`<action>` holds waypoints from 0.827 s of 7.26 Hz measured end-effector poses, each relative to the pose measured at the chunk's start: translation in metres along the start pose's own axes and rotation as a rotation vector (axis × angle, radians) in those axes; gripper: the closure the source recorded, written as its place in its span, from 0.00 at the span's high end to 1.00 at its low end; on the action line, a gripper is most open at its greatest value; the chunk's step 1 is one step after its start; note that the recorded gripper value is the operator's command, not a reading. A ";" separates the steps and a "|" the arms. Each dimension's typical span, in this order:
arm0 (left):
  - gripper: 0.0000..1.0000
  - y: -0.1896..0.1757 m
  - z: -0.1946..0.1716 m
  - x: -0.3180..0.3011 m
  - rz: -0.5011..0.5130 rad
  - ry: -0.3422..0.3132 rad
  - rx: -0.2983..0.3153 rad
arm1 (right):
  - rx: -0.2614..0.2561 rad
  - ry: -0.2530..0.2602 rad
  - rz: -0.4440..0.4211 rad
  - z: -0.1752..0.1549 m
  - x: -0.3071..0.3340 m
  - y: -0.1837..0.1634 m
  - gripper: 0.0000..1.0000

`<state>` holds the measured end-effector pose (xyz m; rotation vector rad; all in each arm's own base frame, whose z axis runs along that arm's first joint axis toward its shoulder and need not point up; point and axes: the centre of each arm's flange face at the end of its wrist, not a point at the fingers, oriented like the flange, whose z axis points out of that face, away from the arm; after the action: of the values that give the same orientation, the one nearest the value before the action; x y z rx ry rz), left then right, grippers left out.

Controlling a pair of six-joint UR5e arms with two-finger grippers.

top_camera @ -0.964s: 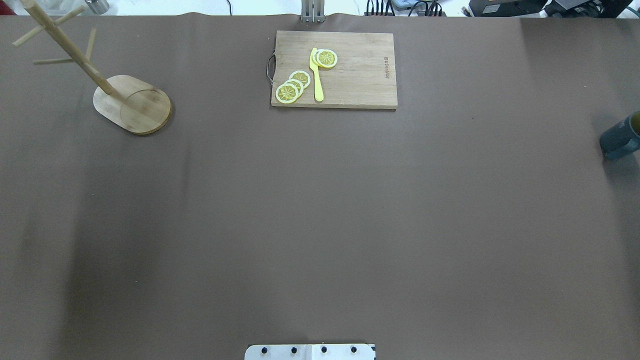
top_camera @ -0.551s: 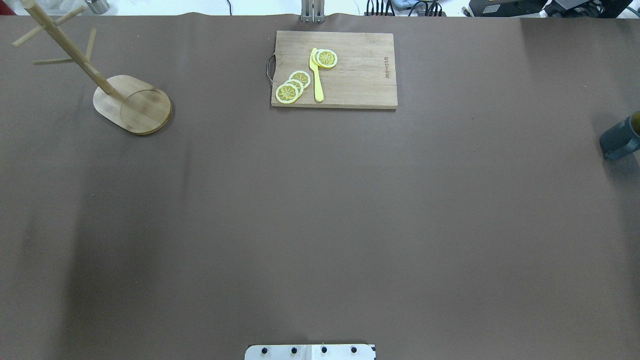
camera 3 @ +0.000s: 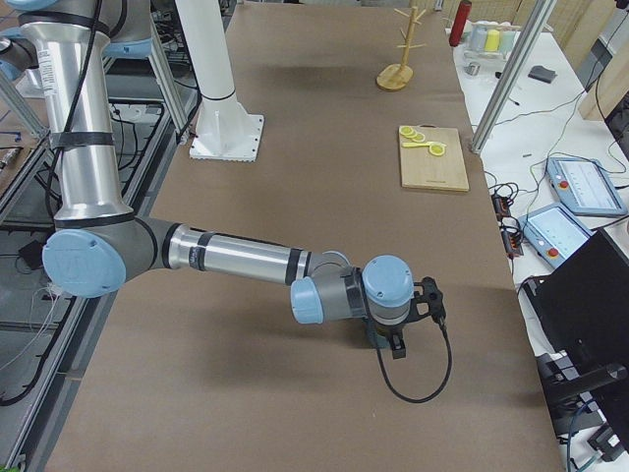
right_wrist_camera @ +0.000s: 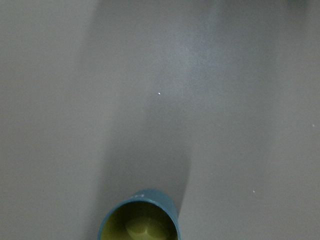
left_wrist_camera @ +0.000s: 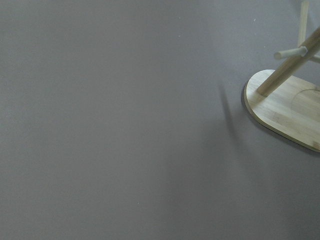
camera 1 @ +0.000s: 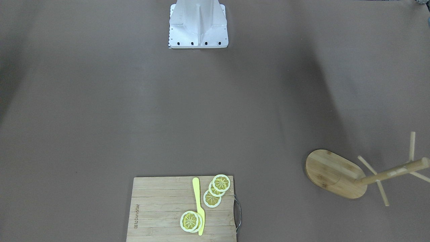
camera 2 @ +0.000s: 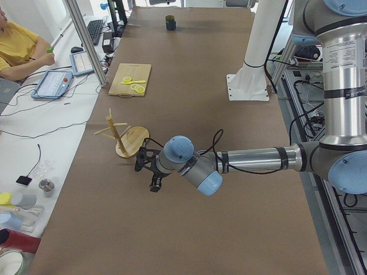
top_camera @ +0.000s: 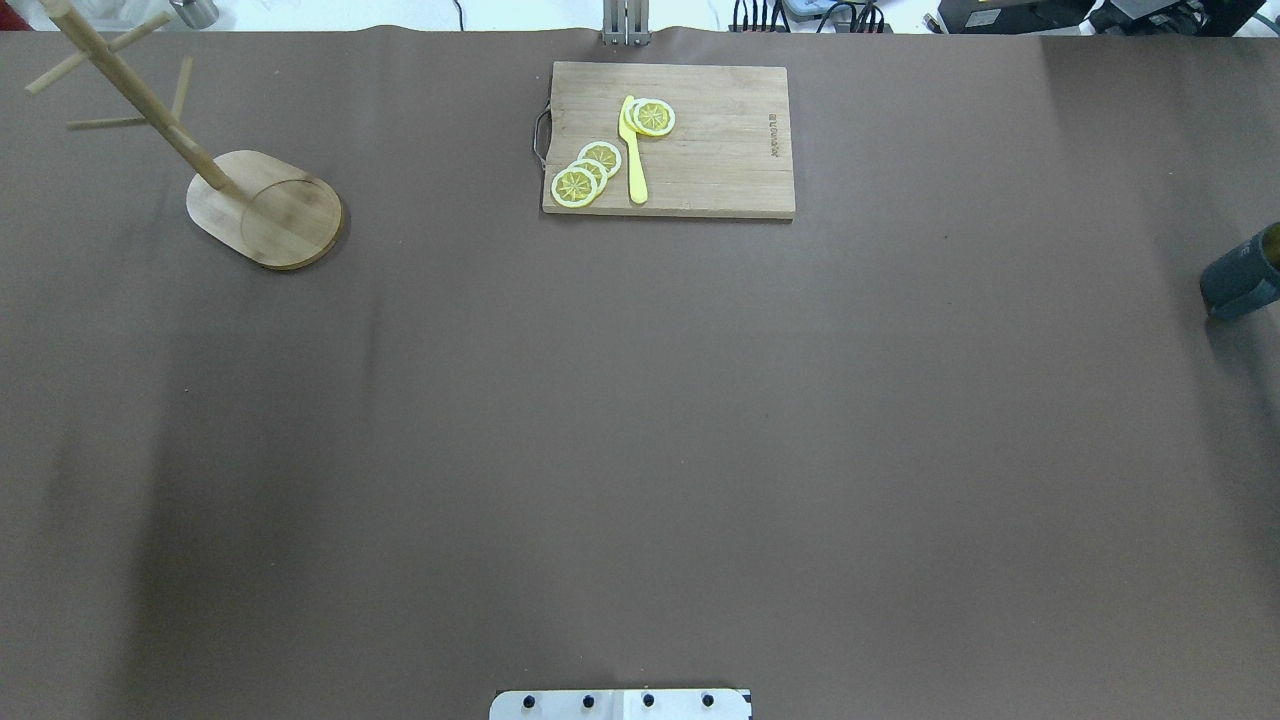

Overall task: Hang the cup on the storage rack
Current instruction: 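Grasp the blue mug by its rim with the right gripper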

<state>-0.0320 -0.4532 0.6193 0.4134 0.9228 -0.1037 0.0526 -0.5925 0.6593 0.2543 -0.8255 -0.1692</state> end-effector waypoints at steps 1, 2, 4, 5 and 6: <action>0.98 -0.001 0.000 0.001 -0.004 0.001 0.001 | -0.035 0.024 -0.015 0.023 -0.016 -0.019 1.00; 0.98 -0.003 0.000 0.002 -0.005 0.002 0.002 | -0.066 0.048 -0.010 0.044 -0.032 -0.029 0.99; 0.98 -0.005 0.000 0.003 -0.004 0.004 0.005 | -0.112 0.061 0.017 0.072 -0.045 -0.025 0.97; 0.98 -0.007 0.000 0.005 -0.003 0.006 0.007 | -0.118 0.061 0.023 0.075 -0.044 -0.020 0.94; 0.98 -0.008 -0.001 0.006 -0.008 0.007 0.008 | -0.119 0.063 0.026 0.075 -0.041 -0.014 0.91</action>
<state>-0.0312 -0.4596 0.6123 0.4178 0.9315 -0.1132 -0.0313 -0.6079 0.6755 0.1358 -0.7532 -0.1844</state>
